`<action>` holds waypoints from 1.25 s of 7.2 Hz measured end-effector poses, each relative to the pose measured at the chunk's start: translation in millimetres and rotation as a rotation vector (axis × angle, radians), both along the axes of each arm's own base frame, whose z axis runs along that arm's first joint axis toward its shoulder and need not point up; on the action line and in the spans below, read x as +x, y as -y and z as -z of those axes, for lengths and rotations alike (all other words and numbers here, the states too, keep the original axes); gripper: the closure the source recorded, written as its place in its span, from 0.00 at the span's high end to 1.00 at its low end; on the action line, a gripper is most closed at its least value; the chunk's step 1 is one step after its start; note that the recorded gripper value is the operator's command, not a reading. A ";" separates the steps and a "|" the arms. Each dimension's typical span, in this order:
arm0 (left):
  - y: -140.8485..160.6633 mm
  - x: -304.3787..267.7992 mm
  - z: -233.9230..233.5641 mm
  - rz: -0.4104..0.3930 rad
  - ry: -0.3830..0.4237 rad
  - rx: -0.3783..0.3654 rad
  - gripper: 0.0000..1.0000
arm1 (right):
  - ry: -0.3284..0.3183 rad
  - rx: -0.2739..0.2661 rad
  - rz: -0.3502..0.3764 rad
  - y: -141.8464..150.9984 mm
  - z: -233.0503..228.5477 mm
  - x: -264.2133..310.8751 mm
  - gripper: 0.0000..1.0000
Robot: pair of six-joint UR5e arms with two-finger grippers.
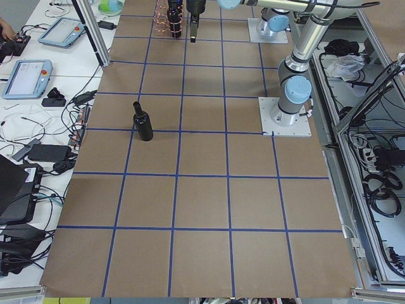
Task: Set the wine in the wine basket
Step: 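Move the left gripper down toward the standing black wine bottle, then close the left gripper around the black bottle's neck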
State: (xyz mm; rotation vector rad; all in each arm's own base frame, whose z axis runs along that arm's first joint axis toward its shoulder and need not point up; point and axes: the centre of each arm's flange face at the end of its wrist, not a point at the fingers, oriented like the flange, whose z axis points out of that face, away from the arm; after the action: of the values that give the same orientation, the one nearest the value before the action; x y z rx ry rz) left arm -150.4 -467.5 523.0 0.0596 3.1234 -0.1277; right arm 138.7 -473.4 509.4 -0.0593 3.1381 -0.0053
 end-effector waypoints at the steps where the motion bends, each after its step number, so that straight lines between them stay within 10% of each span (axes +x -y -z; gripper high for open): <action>1: -0.5 3.7 2.9 0.016 0.014 0.001 1.00 | 0.000 0.000 0.001 0.3 0.0 -0.7 1.00; 9: 69.5 195.0 14.3 0.047 0.108 -0.172 1.00 | 0.000 0.031 0.002 8.9 14.9 -1.1 1.00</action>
State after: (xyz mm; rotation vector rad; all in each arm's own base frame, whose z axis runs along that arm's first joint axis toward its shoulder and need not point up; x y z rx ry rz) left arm 44.6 -536.9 508.7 0.1327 2.9907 -0.3801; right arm 137.5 -482.3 494.6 -0.0555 3.1369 0.0436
